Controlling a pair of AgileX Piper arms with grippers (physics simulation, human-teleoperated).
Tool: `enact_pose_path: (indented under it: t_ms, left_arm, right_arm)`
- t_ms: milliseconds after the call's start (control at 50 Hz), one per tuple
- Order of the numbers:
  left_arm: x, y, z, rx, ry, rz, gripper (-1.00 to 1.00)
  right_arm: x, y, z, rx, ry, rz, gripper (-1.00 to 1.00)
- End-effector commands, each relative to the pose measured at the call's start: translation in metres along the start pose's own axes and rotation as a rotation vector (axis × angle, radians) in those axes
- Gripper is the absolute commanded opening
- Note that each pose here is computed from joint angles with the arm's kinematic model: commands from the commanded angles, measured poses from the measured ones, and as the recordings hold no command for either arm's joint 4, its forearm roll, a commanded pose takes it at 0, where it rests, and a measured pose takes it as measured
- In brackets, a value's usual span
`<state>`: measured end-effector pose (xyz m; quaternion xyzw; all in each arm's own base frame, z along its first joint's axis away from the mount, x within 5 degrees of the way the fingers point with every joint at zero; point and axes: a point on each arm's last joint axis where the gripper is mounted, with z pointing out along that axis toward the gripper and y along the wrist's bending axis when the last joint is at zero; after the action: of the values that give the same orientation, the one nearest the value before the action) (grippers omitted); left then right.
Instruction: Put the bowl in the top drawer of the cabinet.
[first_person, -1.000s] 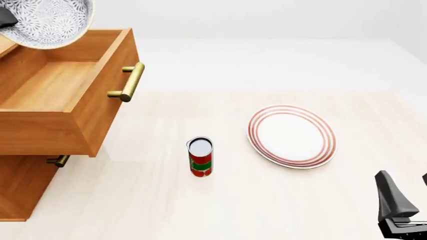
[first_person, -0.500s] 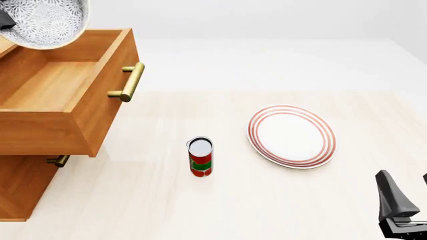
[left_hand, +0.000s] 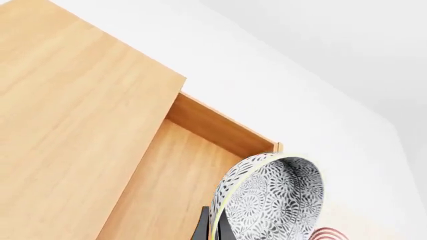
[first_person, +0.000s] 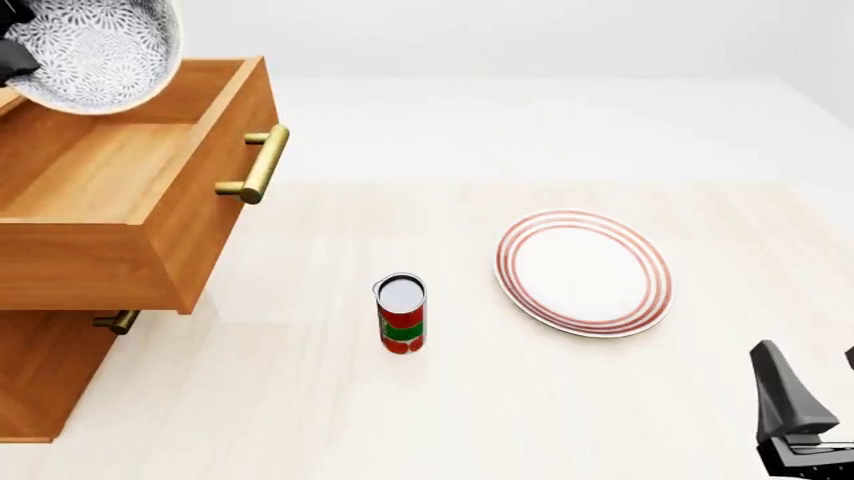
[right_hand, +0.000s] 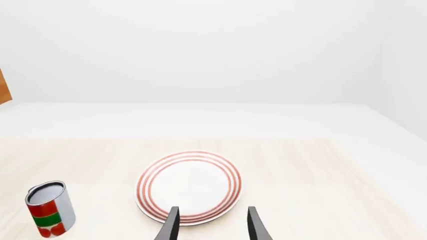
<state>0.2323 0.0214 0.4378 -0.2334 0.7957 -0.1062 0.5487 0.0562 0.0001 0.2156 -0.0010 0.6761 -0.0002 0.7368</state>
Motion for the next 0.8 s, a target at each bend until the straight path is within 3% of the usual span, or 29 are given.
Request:
enact_pose_path:
  t_ms: [20,800]
  left_arm:
    - [0.001,0.003,0.005,-0.011,0.006,0.002,-1.0]
    - [0.013,0.013,0.01,-0.043,0.041,0.001,-1.0]
  right_arm:
    - [0.001,0.0,0.0,0.0,0.0,0.0,1.0]
    - [0.0,0.0,0.0,0.0,0.0,0.001,1.0]
